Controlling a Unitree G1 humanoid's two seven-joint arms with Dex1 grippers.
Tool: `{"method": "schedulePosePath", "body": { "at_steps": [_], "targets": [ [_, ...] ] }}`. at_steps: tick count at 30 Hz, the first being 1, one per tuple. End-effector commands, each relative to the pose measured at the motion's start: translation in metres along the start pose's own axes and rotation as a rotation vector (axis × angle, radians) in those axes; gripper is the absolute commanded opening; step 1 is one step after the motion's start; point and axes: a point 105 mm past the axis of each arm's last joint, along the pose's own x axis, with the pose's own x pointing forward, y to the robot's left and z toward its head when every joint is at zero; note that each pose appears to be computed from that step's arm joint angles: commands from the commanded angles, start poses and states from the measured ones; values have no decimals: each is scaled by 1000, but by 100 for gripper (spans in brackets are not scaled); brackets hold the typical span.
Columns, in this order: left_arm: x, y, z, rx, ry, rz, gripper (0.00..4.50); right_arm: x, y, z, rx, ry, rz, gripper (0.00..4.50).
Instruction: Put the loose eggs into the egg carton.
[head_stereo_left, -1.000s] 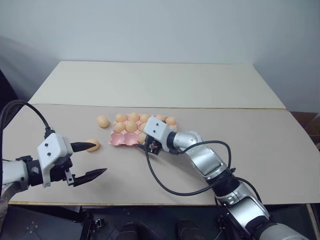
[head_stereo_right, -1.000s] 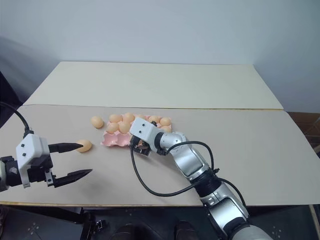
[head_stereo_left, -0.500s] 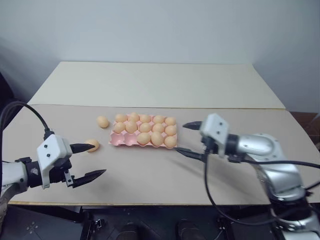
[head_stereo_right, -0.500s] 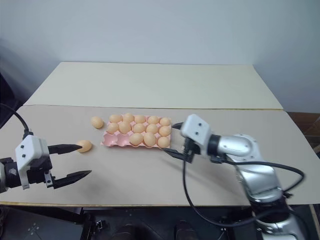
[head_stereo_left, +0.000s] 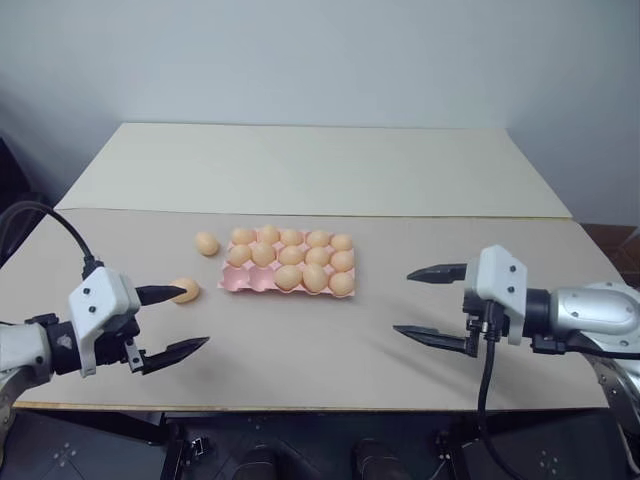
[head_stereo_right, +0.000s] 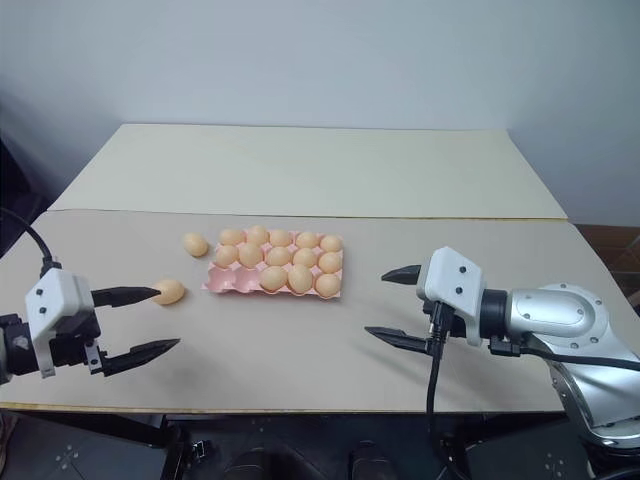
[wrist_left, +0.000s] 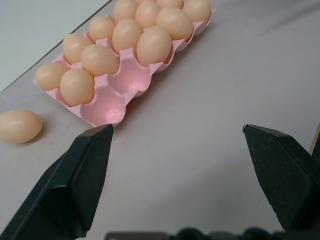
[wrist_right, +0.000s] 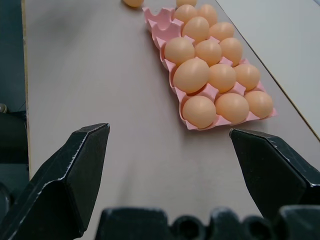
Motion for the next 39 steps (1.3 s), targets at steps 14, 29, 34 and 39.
{"method": "schedulePosePath", "body": {
  "at_steps": [14,29,34,39],
  "targets": [
    [10,71,-45,-77,-32,402,450,7,0,2,-56,9,-17,446],
    [71,83,-95,-88,50,296,450,-1,-4,1,-67,69,-86,446],
    [83,88,-97,-101,29,290,432,-3,-2,0,-67,84,-103,449],
    [86,84,-97,-90,24,258,290,-5,-2,-1,-61,95,-118,450]
  ]
}}
